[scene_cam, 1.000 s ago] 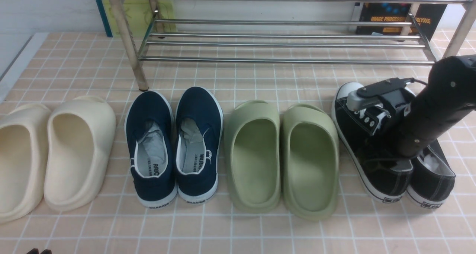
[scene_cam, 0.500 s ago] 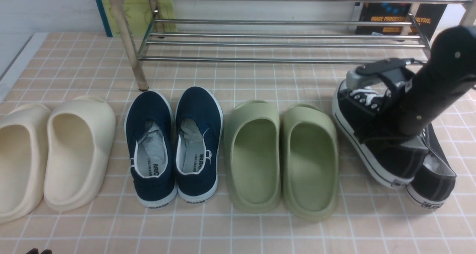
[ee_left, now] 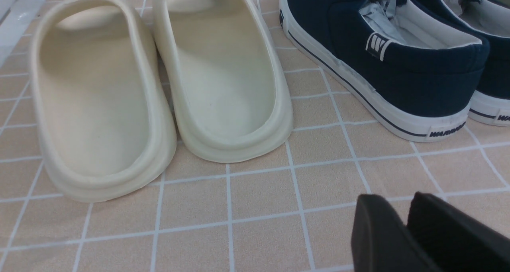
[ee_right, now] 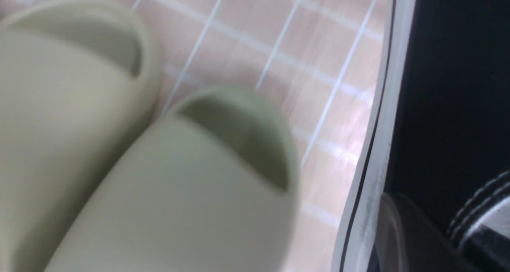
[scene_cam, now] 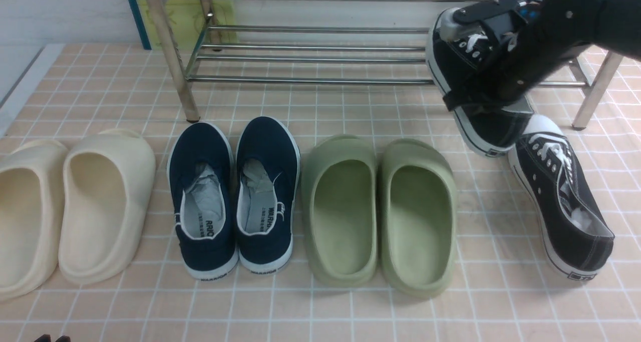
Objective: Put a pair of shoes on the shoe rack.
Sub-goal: Use the right arm to put a shoe into the shoe rack
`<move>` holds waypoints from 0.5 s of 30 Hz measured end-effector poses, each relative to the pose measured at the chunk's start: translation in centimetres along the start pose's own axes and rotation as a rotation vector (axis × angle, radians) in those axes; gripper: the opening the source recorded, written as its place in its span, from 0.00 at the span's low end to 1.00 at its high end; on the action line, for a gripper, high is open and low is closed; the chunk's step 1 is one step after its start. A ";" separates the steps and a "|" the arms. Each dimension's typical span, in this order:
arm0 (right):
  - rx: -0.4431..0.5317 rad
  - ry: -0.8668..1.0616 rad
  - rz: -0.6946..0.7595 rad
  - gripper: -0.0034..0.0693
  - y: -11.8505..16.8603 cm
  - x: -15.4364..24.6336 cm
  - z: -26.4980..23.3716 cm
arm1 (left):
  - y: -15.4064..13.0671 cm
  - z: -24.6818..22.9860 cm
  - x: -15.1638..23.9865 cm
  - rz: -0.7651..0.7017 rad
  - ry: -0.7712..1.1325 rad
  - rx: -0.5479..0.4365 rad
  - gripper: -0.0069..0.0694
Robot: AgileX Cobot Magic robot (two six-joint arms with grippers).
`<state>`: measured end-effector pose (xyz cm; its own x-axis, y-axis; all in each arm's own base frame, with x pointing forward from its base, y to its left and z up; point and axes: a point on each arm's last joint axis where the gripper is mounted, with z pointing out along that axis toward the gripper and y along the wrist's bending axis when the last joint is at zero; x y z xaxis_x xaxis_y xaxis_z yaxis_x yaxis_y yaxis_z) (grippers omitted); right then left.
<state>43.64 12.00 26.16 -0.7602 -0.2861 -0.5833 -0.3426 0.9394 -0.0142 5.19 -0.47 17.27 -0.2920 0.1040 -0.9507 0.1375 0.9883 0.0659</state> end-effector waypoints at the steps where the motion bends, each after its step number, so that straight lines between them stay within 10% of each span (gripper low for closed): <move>1: 0.011 -0.011 0.000 0.05 -0.2 -0.6 0.6 | 0.0 0.0 0.0 0.000 0.000 0.000 0.30; 15: 0.075 -0.138 0.029 0.10 -3.4 -5.8 4.6 | 0.0 0.0 0.0 0.001 0.000 0.000 0.31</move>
<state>51.74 11.31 25.88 -0.6844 -0.2352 -0.6902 -0.2757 0.9597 -0.0538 5.19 -0.47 17.27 -0.2919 0.1050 -0.9507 0.1374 0.9882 0.0670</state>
